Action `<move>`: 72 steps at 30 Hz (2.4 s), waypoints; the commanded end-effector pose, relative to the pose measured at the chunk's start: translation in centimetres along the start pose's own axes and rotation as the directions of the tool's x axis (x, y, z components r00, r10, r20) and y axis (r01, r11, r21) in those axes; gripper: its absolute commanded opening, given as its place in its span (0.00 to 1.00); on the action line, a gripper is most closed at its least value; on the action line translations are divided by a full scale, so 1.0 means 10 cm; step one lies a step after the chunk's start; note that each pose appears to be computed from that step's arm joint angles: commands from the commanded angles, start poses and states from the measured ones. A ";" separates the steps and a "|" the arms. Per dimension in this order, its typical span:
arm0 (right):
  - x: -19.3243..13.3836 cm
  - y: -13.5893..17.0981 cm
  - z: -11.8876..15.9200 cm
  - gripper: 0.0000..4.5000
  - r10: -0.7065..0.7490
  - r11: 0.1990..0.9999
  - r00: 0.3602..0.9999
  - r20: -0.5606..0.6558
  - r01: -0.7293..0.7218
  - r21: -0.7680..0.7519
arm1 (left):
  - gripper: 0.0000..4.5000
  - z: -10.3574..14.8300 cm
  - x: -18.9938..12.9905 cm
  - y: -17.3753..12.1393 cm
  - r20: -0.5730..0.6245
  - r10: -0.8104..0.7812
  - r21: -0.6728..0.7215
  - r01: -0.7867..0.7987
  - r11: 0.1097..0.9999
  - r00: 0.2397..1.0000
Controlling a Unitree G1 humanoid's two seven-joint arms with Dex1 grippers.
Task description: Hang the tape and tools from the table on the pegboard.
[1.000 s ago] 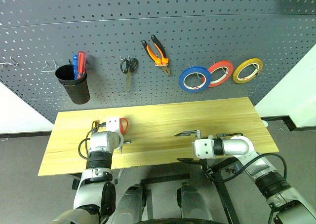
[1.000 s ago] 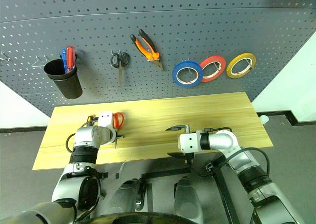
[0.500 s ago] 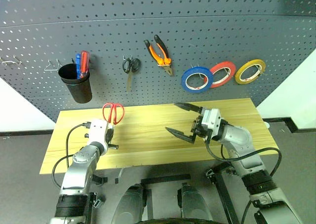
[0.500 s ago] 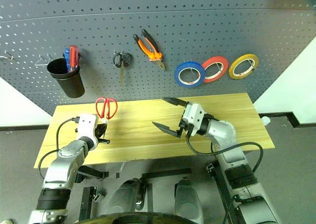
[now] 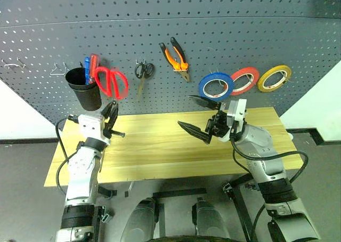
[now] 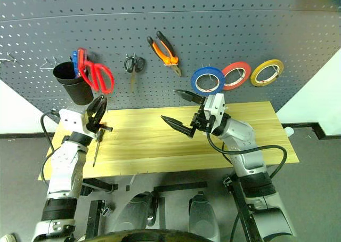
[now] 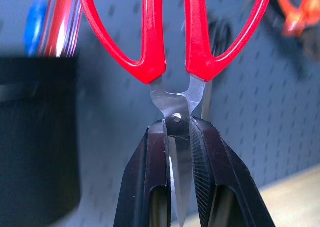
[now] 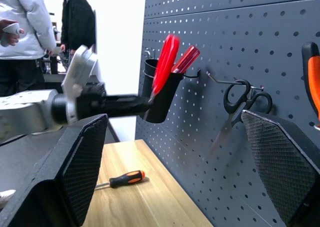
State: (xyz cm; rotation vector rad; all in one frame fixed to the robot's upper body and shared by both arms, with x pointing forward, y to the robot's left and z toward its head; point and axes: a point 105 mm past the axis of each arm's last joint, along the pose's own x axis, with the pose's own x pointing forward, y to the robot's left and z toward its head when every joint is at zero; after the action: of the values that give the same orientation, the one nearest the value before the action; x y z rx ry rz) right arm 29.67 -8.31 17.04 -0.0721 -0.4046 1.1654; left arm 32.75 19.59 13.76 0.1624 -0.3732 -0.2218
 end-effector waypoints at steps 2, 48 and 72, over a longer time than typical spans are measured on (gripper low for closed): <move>0.03 -0.01 0.15 1.00 0.006 0.998 0.999 0.038 -0.004 -0.056 | 0.05 0.07 0.18 -0.04 0.020 -0.023 0.083 0.021 0.996 1.000; -0.49 0.42 -0.46 1.00 0.069 0.994 0.962 -0.264 -0.089 -0.062 | 0.99 -1.69 -0.46 0.68 -0.911 0.104 -0.035 -0.326 0.945 0.399; -0.58 0.46 -0.49 1.00 0.096 0.994 0.948 -0.304 -0.106 -0.015 | 0.11 -1.70 -0.43 0.69 -0.873 0.058 -0.108 -0.309 0.945 0.484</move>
State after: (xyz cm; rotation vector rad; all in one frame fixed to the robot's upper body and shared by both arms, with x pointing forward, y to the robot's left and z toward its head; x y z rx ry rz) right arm 25.44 -11.27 8.41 -0.2865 -0.0918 1.2121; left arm 35.71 28.76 -3.65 -0.0559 0.7674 0.0814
